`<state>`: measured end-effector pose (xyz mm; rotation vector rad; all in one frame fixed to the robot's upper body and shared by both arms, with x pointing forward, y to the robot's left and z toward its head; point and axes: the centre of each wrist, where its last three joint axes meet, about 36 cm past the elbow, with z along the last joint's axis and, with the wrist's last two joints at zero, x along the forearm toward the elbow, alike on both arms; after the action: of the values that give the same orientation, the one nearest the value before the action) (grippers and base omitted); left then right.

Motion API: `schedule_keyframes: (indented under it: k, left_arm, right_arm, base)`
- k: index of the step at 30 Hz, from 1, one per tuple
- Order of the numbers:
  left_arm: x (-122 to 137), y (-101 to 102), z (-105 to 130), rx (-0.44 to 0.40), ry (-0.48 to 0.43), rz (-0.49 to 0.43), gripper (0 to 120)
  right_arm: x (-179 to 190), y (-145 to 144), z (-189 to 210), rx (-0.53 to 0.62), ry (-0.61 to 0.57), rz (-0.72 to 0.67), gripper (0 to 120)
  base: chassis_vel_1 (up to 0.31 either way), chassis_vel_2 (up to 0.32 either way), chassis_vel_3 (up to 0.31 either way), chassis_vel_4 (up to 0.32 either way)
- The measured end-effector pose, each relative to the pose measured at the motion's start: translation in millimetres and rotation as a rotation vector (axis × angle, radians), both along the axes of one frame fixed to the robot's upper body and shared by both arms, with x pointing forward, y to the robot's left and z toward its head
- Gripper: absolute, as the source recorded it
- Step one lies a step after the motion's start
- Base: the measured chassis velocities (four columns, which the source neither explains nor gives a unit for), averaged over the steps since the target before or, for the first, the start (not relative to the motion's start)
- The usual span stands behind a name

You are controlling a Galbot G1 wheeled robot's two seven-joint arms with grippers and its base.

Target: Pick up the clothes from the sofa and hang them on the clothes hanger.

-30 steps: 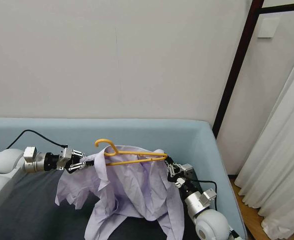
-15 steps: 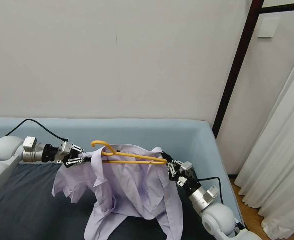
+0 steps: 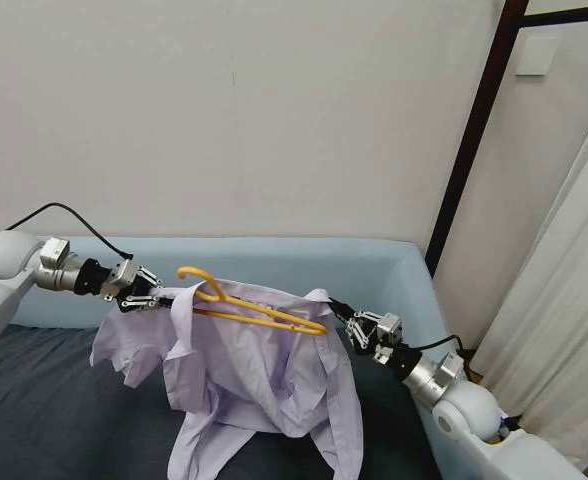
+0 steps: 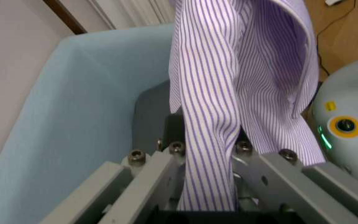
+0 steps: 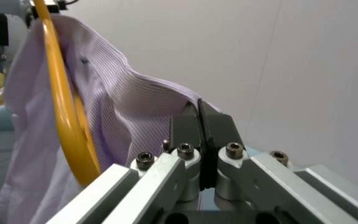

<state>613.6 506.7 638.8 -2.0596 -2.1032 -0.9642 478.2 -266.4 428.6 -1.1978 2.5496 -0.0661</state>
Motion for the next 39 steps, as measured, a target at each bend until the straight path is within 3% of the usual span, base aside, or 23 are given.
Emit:
schedule_keyframes:
  k: [6,12,16,21,25,39]
  left_arm:
    - [13,-12,-1,0.032,-0.007,-0.013,3]
    - [50,-38,11,0.163,-0.072,-0.039,3]
    - [60,-47,23,0.165,-0.108,-0.020,3]
    - [56,-43,36,0.146,-0.119,-0.005,3]
    - [51,-33,50,0.162,-0.133,0.019,3]
    - [47,-40,62,0.213,-0.216,0.065,3]
  right_arm:
    - [3,-3,7,-0.021,-0.027,0.012,0]
    - [0,-7,30,-0.082,-0.151,0.025,0]
    - [-11,-5,36,-0.149,-0.225,-0.002,0]
    - [-15,-10,37,-0.301,-0.238,-0.184,0]
    - [-15,-8,46,-0.331,-0.266,-0.253,0]
    - [-42,14,81,-0.356,-0.358,-0.225,0]
  base:
    - [0.000,0.000,0.000,0.000]
    - [0.000,0.000,0.000,0.000]
    - [0.000,0.000,0.000,0.000]
    - [0.000,0.000,0.000,0.000]
    - [0.000,0.000,0.000,0.000]
    - [0.000,0.000,0.000,0.000]
